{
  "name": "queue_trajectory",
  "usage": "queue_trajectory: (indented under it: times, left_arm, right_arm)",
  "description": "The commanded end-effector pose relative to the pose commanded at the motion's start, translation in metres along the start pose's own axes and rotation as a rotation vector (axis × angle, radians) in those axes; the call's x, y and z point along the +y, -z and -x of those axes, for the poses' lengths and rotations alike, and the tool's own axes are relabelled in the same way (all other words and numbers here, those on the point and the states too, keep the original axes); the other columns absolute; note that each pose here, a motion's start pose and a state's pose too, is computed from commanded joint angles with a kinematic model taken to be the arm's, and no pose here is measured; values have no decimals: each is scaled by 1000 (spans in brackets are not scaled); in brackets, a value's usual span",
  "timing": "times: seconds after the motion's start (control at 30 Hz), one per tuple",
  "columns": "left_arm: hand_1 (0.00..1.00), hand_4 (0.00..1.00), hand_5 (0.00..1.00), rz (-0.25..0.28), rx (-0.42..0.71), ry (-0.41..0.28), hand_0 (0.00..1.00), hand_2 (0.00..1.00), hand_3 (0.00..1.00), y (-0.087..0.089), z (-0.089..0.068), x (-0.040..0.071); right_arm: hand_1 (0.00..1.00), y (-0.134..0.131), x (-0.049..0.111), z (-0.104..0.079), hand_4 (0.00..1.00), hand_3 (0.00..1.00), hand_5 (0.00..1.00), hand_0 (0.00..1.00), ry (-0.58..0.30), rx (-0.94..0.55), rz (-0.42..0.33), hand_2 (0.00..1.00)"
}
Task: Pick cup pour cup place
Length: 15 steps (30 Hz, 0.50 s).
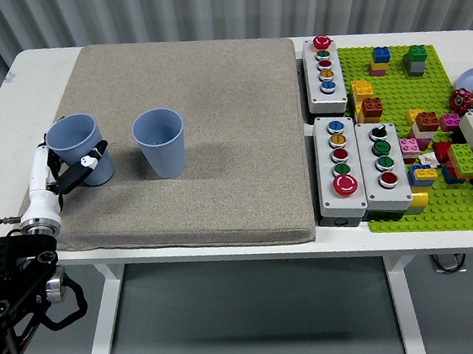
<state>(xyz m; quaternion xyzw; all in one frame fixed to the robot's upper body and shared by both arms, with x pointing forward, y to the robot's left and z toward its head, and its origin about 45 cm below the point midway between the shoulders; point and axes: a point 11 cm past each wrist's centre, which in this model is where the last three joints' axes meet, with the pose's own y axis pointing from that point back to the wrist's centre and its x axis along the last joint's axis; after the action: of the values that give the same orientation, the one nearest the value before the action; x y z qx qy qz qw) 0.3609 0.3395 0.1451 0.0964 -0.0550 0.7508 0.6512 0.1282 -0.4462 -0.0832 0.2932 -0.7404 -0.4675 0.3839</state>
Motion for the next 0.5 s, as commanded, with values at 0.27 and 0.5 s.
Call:
queue_trajectory:
  times: [0.27,0.5]
  left_arm:
    - [819,897,324,4,-30,28,801,956,934,-2,3,5]
    - [883,948,374,11,-55,44,867,998,998,-5,3,7]
  right_arm:
    - [658,1,0,0,2,592,112,711,1,0,-2,628]
    - [658,2,0,0,2,592,112,712,2,-1,-3,628]
